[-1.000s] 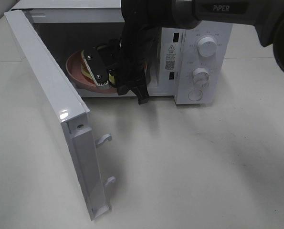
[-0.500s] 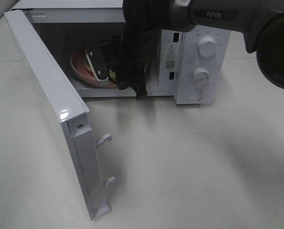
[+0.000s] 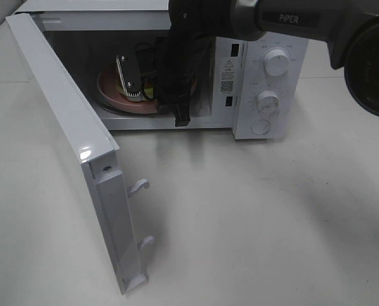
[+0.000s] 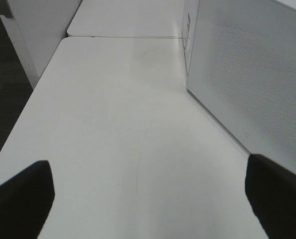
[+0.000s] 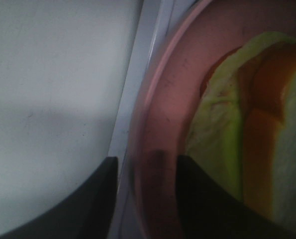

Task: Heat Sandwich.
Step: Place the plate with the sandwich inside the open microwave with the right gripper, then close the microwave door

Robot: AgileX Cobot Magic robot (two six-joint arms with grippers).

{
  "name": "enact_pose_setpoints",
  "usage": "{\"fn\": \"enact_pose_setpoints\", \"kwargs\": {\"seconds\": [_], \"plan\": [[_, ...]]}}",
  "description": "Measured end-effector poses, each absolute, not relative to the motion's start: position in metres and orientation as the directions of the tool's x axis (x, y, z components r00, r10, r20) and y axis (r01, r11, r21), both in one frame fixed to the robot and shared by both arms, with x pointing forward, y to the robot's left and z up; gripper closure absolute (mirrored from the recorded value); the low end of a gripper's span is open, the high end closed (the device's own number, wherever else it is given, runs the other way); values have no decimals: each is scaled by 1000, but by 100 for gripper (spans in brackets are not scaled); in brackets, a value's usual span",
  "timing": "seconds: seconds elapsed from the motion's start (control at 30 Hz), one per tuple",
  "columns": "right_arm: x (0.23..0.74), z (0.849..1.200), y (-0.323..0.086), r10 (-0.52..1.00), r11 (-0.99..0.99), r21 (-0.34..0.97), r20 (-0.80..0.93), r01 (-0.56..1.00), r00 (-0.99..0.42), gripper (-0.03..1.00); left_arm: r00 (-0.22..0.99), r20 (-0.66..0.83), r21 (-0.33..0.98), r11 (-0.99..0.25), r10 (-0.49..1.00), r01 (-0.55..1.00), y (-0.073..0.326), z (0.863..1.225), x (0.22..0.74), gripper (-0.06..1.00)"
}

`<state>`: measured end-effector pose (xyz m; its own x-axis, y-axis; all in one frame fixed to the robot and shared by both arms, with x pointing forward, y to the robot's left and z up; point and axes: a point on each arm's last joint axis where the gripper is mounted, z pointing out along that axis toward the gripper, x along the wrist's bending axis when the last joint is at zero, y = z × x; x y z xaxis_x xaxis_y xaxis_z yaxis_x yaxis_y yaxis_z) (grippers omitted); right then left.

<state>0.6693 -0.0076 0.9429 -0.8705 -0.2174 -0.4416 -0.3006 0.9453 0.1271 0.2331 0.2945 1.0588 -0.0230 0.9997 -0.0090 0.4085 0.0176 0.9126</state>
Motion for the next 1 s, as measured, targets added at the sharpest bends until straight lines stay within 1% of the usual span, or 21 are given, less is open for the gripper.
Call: {"fn": "enact_pose_setpoints", "kwargs": {"seconds": [0.03, 0.07, 0.1, 0.17, 0.2, 0.23, 0.27, 0.3, 0.6, 0.8, 1.0], "plan": [[670, 943, -7, -202, 948, 136, -442, -288, -874, 51, -23, -9, 913, 18, 1000, 409, 294, 1059, 233, -3], [670, 943, -7, -202, 948, 136, -442, -288, -874, 51, -23, -9, 913, 18, 1000, 409, 294, 1059, 233, -3], [670, 943, -7, -173, 954, 148, -438, -261, -882, 41, -23, -9, 913, 18, 1000, 409, 294, 1059, 233, -3], [670, 943, -7, -149, 958, 159, -434, -238, -888, 32, -23, -9, 913, 18, 1000, 409, 294, 1059, 233, -3], [670, 943, -7, -123, 962, 170, -430, -214, -895, 28, -23, -9, 913, 18, 1000, 409, 294, 1059, 233, -3], [670, 943, -7, -123, 962, 170, -430, -214, -895, 28, -23, -9, 913, 18, 1000, 409, 294, 1059, 233, -3], [670, 943, -7, -114, 963, 174, -428, -206, -896, 23, -23, -9, 913, 18, 1000, 409, 294, 1059, 233, -3], [670, 943, -7, -106, 964, 178, -427, -199, -898, 22, -23, -9, 913, 18, 1000, 409, 294, 1059, 233, -3], [662, 941, -12, -110, 967, 167, -403, -191, -909, 21, -23, -9, 913, 18, 1000, 409, 294, 1059, 233, -3], [652, 956, -19, -104, 964, 179, -425, -196, -899, 21, -23, -9, 913, 18, 1000, 409, 294, 1059, 233, -3], [643, 961, -26, -104, 964, 180, -427, -197, -898, 21, -23, -9, 913, 18, 1000, 409, 294, 1059, 233, -3]]}}
